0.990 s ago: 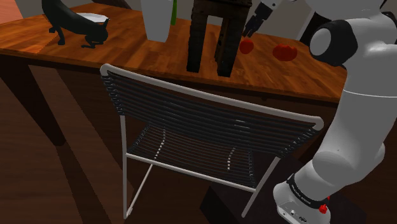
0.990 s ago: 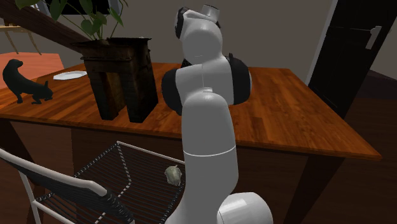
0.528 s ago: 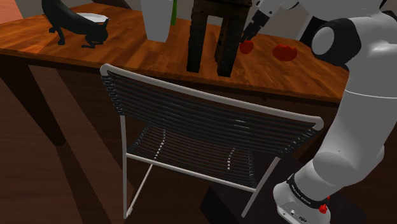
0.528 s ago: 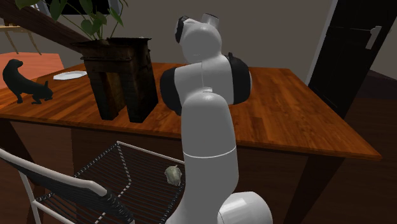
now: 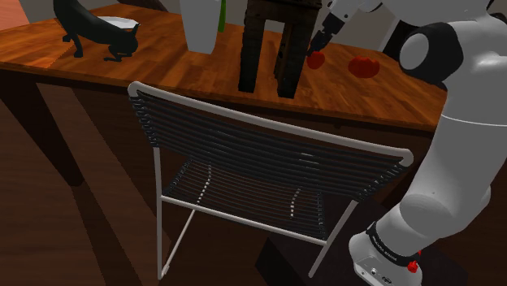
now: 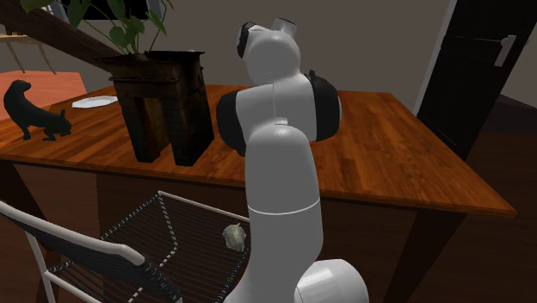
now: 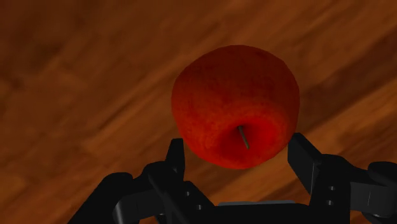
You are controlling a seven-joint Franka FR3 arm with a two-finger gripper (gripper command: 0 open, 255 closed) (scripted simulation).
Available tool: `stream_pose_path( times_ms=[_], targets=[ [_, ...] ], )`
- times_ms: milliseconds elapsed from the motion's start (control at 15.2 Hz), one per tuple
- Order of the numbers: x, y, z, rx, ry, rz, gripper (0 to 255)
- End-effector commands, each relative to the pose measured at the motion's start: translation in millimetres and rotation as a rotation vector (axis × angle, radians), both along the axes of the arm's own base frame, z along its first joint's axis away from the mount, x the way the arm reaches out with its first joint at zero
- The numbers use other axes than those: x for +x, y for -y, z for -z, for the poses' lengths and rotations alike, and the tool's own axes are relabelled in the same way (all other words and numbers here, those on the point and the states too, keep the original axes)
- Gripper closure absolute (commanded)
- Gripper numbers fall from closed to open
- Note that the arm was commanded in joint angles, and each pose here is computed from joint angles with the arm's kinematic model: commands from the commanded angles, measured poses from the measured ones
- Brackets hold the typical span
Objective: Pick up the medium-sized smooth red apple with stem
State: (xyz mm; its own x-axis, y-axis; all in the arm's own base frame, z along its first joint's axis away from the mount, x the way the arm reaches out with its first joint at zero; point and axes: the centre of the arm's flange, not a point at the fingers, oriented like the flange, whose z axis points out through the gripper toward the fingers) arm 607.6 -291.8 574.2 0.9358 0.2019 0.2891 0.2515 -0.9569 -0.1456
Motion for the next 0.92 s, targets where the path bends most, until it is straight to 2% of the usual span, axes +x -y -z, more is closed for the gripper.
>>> stream_pose_path(
  times_ms=[0,858],
  targets=[
    [0.3,-1.0,1.7,0.002,-0.004,-0.002,255],
    [1.7,-0.3,-61.2,0.002,-0.003,-0.002,255]
  ],
)
